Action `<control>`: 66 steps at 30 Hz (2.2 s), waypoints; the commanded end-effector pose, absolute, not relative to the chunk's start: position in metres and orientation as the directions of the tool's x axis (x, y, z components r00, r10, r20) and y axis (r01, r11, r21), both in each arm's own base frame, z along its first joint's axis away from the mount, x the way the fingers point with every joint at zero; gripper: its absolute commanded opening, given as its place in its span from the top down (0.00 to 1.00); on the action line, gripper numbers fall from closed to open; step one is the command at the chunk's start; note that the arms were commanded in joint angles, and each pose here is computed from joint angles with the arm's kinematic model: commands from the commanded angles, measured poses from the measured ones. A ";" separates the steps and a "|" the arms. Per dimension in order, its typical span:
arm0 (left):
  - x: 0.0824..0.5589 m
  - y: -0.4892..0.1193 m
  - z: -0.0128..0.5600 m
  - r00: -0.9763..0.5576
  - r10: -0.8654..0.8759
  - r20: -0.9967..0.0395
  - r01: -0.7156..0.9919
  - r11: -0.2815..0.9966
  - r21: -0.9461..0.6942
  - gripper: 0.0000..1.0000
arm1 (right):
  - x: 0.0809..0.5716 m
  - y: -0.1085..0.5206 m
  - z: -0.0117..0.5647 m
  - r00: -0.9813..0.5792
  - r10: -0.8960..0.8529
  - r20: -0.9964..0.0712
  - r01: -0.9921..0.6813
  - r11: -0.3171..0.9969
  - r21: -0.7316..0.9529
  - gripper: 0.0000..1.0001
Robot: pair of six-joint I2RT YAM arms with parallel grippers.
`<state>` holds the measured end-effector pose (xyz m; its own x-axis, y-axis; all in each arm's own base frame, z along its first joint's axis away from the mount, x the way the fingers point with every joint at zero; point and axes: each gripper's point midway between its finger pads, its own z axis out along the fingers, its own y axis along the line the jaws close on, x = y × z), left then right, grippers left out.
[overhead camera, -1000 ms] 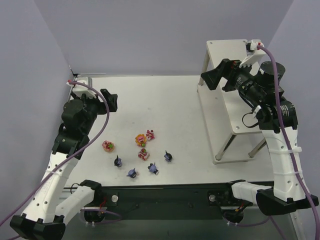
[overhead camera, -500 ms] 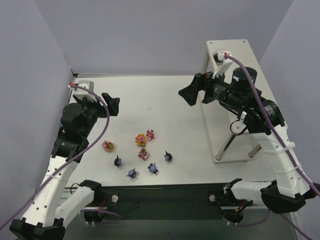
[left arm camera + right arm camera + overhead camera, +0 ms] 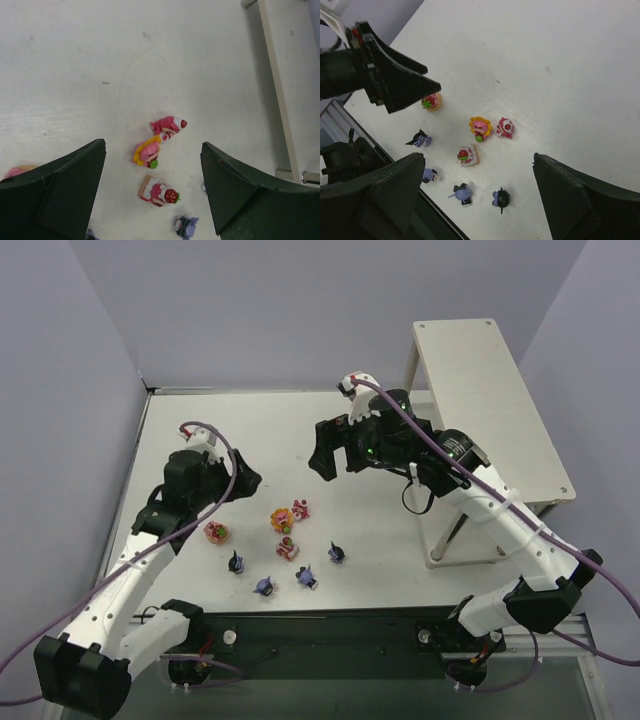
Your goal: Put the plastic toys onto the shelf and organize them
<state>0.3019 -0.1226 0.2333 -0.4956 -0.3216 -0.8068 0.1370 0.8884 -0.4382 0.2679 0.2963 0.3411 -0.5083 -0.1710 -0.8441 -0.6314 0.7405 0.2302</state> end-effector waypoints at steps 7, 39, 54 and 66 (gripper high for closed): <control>0.287 -0.161 0.178 -0.671 -0.415 -0.615 -0.001 0.830 -0.558 0.14 | 0.260 0.320 0.309 -0.598 -0.220 -0.770 -0.634 0.719 0.287 0.06; 0.264 -0.051 0.264 -0.386 -0.419 -0.822 -0.225 0.907 -0.357 0.13 | 0.215 0.398 0.055 -0.600 -0.649 -0.468 -0.769 0.629 0.112 0.63; 0.269 -0.048 0.263 -0.381 -0.425 -0.821 -0.216 0.905 -0.368 0.13 | 0.202 0.397 0.153 -0.528 -0.618 -0.583 -0.804 0.584 0.110 1.00; 0.281 -0.051 0.265 -0.372 -0.405 -0.835 -0.185 0.914 -0.361 0.04 | 0.263 0.320 0.336 -0.456 -0.374 -0.808 -0.618 0.786 -0.015 1.00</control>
<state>0.2696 -0.0480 0.2497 -0.4152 -0.4141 -0.8100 -0.2280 0.9094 -0.3480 0.2386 0.3768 0.2970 -0.4498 -0.4109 -0.7930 -0.7409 0.6674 0.0744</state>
